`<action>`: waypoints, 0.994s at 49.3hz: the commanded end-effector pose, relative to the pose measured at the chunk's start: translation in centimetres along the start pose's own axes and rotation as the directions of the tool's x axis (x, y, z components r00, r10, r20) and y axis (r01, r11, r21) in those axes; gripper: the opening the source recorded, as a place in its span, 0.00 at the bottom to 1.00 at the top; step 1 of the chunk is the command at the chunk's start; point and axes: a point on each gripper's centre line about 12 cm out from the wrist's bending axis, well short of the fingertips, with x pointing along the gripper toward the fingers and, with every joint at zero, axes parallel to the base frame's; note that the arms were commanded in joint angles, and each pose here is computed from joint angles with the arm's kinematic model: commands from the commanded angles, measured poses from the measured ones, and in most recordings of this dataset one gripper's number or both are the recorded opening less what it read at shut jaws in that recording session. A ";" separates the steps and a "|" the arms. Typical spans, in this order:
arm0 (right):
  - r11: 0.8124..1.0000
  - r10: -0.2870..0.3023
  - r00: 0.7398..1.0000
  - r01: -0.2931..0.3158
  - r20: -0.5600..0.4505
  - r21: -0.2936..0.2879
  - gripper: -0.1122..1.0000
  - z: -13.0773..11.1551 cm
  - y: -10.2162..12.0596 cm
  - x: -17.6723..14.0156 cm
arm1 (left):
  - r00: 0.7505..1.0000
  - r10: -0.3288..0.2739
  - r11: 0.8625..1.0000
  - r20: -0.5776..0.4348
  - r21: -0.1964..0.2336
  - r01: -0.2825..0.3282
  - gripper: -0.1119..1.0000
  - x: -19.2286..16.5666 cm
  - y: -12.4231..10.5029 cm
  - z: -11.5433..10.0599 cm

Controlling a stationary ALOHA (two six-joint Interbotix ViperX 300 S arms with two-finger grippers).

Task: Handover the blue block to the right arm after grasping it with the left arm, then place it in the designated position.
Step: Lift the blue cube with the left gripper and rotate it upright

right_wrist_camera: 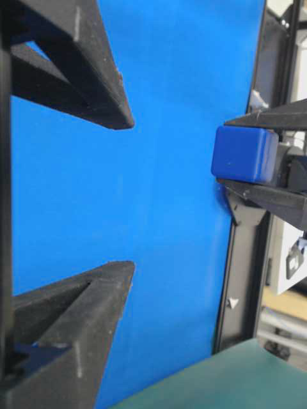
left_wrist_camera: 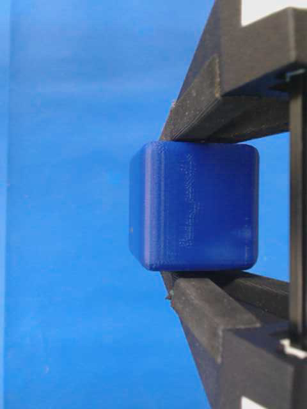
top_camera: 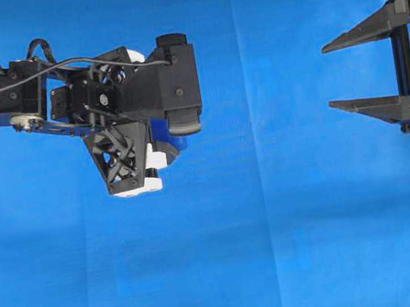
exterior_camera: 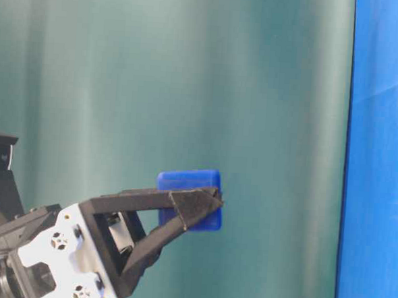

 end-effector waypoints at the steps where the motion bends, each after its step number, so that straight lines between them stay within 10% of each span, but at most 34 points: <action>1: 1.000 0.000 0.999 0.000 0.032 0.000 0.97 1.2 0.0 0.2 | 0.995 -0.003 1.000 0.097 0.000 0.003 0.54 -3.7 0.1 1.2; 30: 1.000 0.001 0.999 -0.001 0.037 -0.002 0.97 1.3 0.0 0.2 | 0.957 -0.017 1.000 0.290 -0.001 0.019 0.54 -4.7 0.0 1.2; 42: 1.000 0.002 0.999 -0.001 0.051 -0.009 0.97 1.4 0.0 0.2 | 0.832 -0.038 0.999 0.553 0.016 0.035 0.54 -7.2 0.0 0.7; 49: 1.000 0.004 0.998 -0.002 0.061 -0.027 0.97 1.6 0.1 0.2 | 0.720 -0.049 0.999 0.692 0.026 0.044 0.54 -8.5 0.0 0.0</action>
